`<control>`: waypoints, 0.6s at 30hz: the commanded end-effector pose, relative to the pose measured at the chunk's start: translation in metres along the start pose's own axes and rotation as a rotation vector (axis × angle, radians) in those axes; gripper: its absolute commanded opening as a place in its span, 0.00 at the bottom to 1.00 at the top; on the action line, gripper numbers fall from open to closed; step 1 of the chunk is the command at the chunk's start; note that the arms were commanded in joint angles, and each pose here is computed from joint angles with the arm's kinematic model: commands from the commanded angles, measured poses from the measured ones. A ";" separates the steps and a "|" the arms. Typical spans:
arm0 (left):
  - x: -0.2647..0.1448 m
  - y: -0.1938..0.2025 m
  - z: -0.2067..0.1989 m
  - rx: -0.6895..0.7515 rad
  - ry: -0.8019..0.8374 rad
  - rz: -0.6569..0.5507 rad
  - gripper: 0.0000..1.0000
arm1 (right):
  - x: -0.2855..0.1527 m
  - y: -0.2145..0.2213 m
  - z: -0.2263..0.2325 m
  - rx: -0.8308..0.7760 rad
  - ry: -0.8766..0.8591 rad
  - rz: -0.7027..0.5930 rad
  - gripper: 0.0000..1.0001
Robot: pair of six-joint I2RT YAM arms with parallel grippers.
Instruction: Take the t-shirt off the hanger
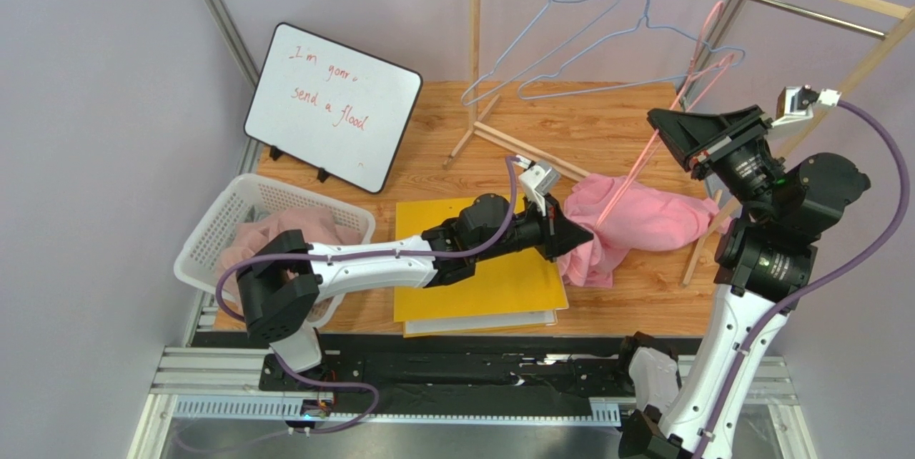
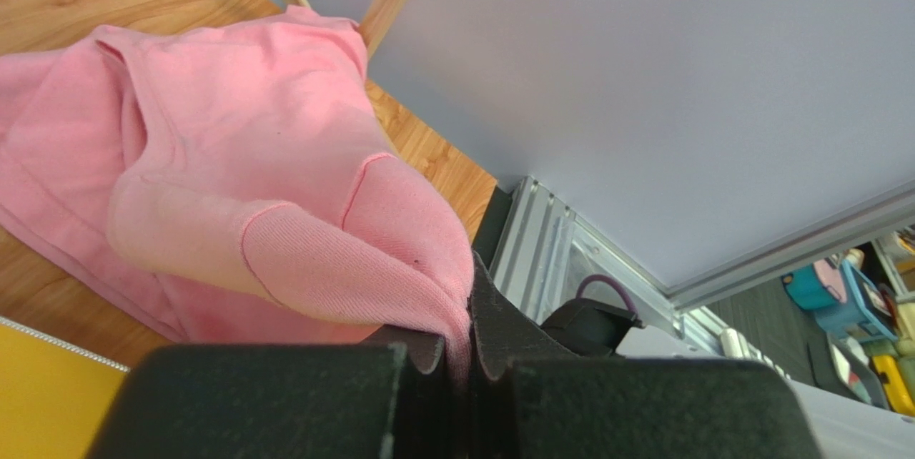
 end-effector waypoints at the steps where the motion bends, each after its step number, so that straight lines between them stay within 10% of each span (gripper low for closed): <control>1: -0.001 -0.008 -0.022 -0.035 0.115 -0.012 0.00 | 0.003 -0.014 0.001 -0.313 0.032 -0.046 0.00; 18: -0.029 -0.005 -0.034 -0.027 0.170 0.031 0.00 | 0.032 -0.064 -0.030 -0.573 0.139 -0.111 0.00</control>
Point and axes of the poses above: each gripper's point midway between its finger pads, its own x axis out along the fingers, its own z axis along the line the jaws close on, y = z × x, the point moved 7 cm from there along -x, back along the fingers, and after that the axes turned 13 degrees about -x, right-handed, at the moved point
